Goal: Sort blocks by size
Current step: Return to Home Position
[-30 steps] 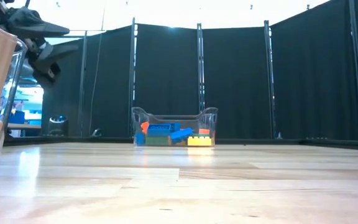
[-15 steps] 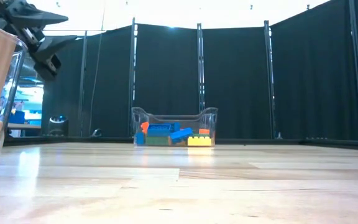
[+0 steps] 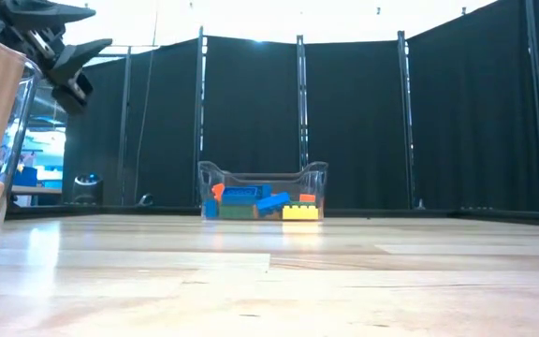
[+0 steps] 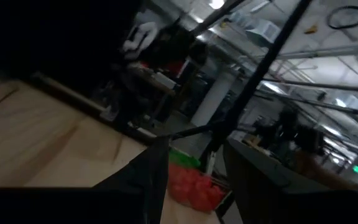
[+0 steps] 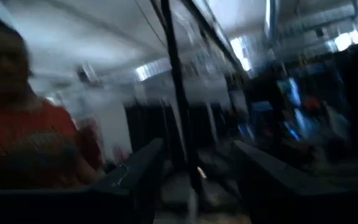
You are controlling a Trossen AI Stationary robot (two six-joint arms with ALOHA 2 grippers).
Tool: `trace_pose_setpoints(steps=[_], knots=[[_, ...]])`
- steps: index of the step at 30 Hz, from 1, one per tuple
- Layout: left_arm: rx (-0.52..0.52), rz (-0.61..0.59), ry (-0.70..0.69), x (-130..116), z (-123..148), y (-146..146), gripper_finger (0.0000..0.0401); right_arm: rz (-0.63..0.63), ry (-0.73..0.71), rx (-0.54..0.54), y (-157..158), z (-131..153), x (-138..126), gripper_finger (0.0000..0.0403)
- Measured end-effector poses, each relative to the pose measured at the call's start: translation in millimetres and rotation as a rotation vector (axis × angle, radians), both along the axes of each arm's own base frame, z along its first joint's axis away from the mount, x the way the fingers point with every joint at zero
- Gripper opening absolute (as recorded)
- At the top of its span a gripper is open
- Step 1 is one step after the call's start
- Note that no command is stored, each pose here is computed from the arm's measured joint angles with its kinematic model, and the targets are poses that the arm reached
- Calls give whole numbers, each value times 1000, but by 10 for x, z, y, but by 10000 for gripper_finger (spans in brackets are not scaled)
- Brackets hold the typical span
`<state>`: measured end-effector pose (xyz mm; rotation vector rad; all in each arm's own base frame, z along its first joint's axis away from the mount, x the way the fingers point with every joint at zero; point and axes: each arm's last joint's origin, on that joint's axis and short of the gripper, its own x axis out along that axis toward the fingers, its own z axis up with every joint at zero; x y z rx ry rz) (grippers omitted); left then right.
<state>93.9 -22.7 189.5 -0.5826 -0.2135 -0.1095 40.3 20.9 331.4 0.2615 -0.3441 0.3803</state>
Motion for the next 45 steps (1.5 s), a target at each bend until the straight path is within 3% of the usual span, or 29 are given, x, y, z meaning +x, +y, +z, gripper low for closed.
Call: trace_pose_setpoints(steps=[4, 6, 10, 14, 18, 23, 25, 28, 34, 41, 45], knots=[[58, -26, -73, -18, 64, -8, 163, 27, -141, 113, 190, -741, 232, 201], [77, -21, -91, -23, 79, -7, 163, 10, -162, 116, 239, -1108, 300, 202], [113, -9, -99, -27, 84, -5, 163, -34, -41, 79, 257, -1141, 350, 203], [150, 7, -93, -24, 77, -4, 163, 12, -24, -58, 305, -1282, 374, 202], [170, 22, -99, -25, 82, -1, 163, -38, 53, -23, 270, -1336, 418, 204], [237, 26, -110, -27, 87, -5, 163, 344, 257, 134, 313, -1445, 438, 201], [252, 30, -109, -27, 85, -6, 163, 411, 268, 105, 313, -1457, 437, 202], [259, 29, -100, -24, 76, -7, 163, 298, 255, -23, 274, -1511, 473, 204], [256, 60, -79, -19, 63, 3, 163, -158, 304, -143, 80, -1604, 564, 202], [269, 101, -61, -16, 52, 13, 163, -314, 377, -173, -136, -1673, 606, 204], [270, 127, -49, -11, 44, 32, 163, -326, 376, -177, -264, -1673, 606, 204]])
